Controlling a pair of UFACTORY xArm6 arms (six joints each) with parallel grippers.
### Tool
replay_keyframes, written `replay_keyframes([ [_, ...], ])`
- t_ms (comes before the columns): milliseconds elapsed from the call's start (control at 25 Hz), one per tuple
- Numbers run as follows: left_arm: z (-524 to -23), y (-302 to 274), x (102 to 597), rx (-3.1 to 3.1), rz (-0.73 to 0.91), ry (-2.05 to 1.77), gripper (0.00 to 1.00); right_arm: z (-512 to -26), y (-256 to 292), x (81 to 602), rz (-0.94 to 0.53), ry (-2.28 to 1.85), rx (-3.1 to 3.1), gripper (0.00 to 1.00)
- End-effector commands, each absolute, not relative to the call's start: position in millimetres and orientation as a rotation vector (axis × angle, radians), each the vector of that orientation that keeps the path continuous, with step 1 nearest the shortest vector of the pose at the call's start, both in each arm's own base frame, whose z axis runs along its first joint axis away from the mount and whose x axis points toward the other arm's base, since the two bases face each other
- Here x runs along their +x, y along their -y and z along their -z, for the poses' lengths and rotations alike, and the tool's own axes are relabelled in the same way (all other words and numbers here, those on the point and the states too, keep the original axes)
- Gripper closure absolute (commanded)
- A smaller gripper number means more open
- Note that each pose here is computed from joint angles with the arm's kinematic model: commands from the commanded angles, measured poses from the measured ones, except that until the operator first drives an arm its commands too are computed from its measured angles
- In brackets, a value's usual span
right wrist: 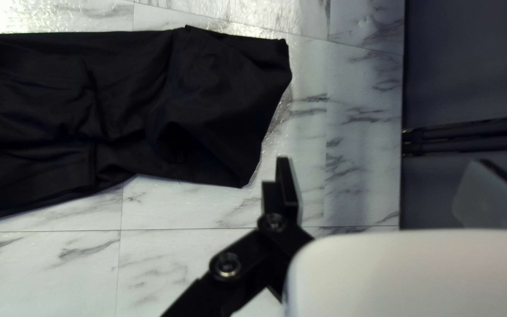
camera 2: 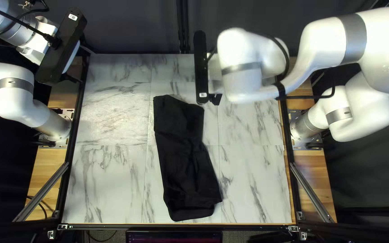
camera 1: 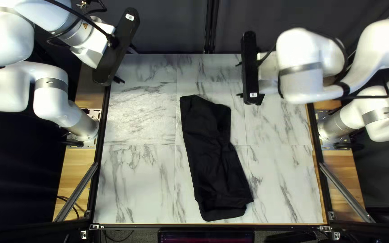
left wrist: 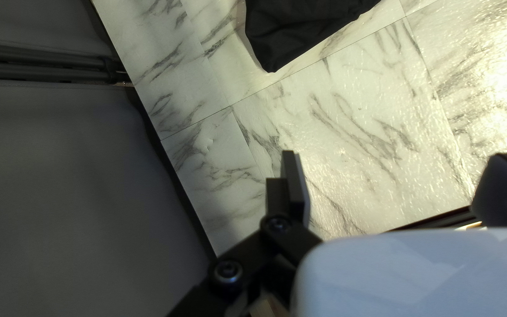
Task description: Fold t-shirt
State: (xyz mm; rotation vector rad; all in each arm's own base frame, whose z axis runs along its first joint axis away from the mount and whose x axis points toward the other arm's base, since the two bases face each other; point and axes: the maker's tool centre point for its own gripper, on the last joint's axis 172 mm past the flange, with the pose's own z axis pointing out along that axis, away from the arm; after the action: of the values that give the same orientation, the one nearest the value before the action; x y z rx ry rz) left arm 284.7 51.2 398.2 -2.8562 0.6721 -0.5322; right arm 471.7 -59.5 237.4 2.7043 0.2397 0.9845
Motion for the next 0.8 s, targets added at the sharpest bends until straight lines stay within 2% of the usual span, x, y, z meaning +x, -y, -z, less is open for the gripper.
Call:
replay_keyframes([
  [40, -398.2, -51.2, 284.7, -2.856, 0.532, -0.672, 0.00, -202.6, 85.0, 491.8, -1.284, -0.309, 2.688, 0.00],
  [160, -398.2, -51.2, 284.7, -2.856, 0.532, -0.672, 0.00, -194.1, 98.5, 509.7, -1.404, -0.334, 2.672, 0.00],
  [280, -398.2, -51.2, 284.7, -2.856, 0.532, -0.672, 0.00, -171.2, 129.5, 542.8, -1.464, -0.347, 2.678, 0.00],
  [560, -398.2, -51.2, 284.7, -2.856, 0.532, -0.672, 0.00, -155.8, 160.5, 591.5, -1.495, -0.432, 2.717, 0.00],
  [800, -398.2, -51.2, 284.7, -2.856, 0.532, -0.672, 0.00, -162.6, 152.9, 599.1, -1.515, -0.536, 2.719, 0.00],
])
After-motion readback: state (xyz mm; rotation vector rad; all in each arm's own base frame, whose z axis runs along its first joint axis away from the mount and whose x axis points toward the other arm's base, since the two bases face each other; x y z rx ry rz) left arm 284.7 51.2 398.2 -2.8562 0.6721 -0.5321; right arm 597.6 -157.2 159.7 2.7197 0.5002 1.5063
